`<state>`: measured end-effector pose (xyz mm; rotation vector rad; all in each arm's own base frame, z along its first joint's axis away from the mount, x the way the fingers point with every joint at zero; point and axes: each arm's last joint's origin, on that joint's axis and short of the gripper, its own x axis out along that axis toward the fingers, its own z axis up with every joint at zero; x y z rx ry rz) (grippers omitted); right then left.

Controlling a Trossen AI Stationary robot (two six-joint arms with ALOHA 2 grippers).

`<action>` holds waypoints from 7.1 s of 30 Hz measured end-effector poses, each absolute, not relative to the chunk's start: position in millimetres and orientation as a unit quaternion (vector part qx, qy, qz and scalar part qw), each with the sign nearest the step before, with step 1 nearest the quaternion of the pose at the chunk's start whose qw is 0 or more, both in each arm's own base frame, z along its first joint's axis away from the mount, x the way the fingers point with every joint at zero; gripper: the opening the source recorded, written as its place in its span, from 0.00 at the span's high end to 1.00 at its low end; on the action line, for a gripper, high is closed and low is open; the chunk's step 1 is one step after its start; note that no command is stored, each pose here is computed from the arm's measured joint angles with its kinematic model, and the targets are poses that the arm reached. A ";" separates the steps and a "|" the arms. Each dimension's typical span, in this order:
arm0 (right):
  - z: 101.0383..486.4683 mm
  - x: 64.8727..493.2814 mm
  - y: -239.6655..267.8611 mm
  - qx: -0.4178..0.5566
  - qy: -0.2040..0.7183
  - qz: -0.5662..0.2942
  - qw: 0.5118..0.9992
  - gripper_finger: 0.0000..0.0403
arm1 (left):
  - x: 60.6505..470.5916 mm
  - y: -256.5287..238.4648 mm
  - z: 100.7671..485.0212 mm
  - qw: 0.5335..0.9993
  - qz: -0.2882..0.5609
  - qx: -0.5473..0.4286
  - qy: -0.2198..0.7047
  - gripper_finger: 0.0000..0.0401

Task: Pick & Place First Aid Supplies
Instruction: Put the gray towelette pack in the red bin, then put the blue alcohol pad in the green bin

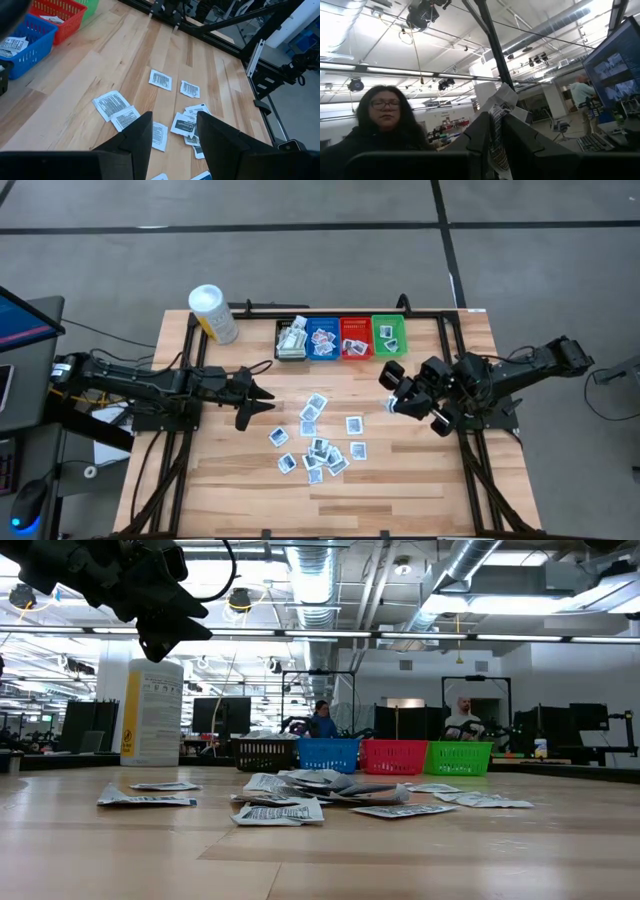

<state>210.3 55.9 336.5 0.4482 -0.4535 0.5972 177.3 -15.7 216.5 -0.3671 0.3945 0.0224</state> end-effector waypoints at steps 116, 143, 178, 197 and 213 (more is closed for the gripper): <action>205.3 304.2 25.4 -0.006 0.280 -0.067 0.958 0.56 | 158.8 -28.2 137.5 0.957 -0.050 0.063 0.278 0.62; 205.5 300.9 50.0 0.008 0.275 -0.058 0.960 0.56 | 187.2 -54.0 82.3 0.936 -0.110 0.122 0.311 0.62; 205.4 300.9 49.8 0.012 0.275 -0.058 0.960 0.56 | 192.4 -58.2 77.2 0.938 -0.145 0.091 0.303 0.62; 205.5 300.9 49.8 0.025 0.274 -0.062 0.959 0.56 | 192.6 -58.8 69.9 0.935 -0.134 0.033 0.326 0.98; 220.6 308.0 55.9 -0.139 0.230 -0.010 0.963 0.59 | 201.4 -38.1 109.6 0.972 -0.101 0.023 0.211 0.99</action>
